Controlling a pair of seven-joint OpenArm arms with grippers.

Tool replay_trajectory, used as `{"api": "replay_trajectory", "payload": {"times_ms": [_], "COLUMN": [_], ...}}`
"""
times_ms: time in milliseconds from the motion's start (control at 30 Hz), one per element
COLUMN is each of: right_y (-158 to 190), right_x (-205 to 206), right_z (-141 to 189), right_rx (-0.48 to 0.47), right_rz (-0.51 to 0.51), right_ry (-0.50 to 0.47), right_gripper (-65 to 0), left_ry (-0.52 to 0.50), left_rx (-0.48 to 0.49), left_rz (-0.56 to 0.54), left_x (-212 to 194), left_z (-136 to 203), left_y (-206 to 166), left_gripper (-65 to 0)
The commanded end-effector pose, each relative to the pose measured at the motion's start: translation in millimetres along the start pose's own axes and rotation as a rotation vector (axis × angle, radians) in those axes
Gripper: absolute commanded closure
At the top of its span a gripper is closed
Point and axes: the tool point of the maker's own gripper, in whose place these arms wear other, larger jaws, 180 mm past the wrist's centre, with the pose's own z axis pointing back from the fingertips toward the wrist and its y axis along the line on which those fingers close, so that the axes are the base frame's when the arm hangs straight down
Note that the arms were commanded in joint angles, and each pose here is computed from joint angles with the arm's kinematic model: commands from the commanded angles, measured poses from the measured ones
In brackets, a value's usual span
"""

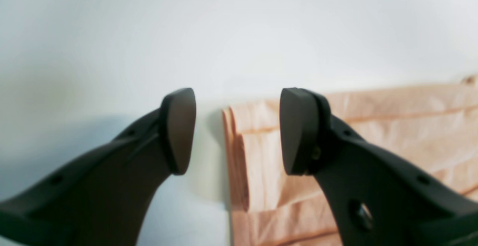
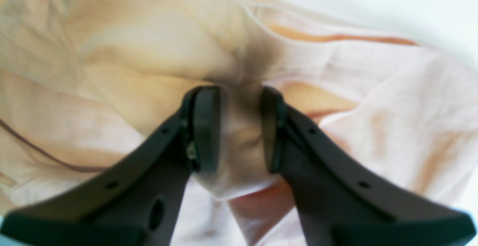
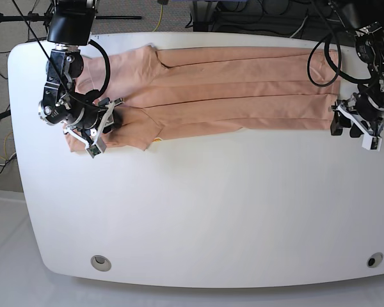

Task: Fold the T-shirt properly

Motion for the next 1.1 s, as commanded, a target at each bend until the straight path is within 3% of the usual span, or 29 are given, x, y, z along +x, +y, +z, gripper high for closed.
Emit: {"api": "replay_trajectory", "payload": {"times_ms": [0, 400, 1067], "right_y": [-8, -7, -4], "right_x": [12, 11, 11], "right_z": [6, 6, 4], "right_rx": [-0.022, -0.019, -0.018], "right_rz": [0.021, 0.017, 0.027], "right_ry": [-0.028, -0.026, -0.018], "right_gripper": [-18.7, -18.2, -17.1], "left_ry": [-0.001, 0.059, 0.011], "left_rx": [0.009, 0.035, 0.061], "left_rz": [-0.019, 0.012, 0.028], "left_x": [5, -16, -5], "left_z": [3, 5, 10], "left_y": [13, 39, 38], "left_gripper": [-32.4, -32.3, -32.9]}}
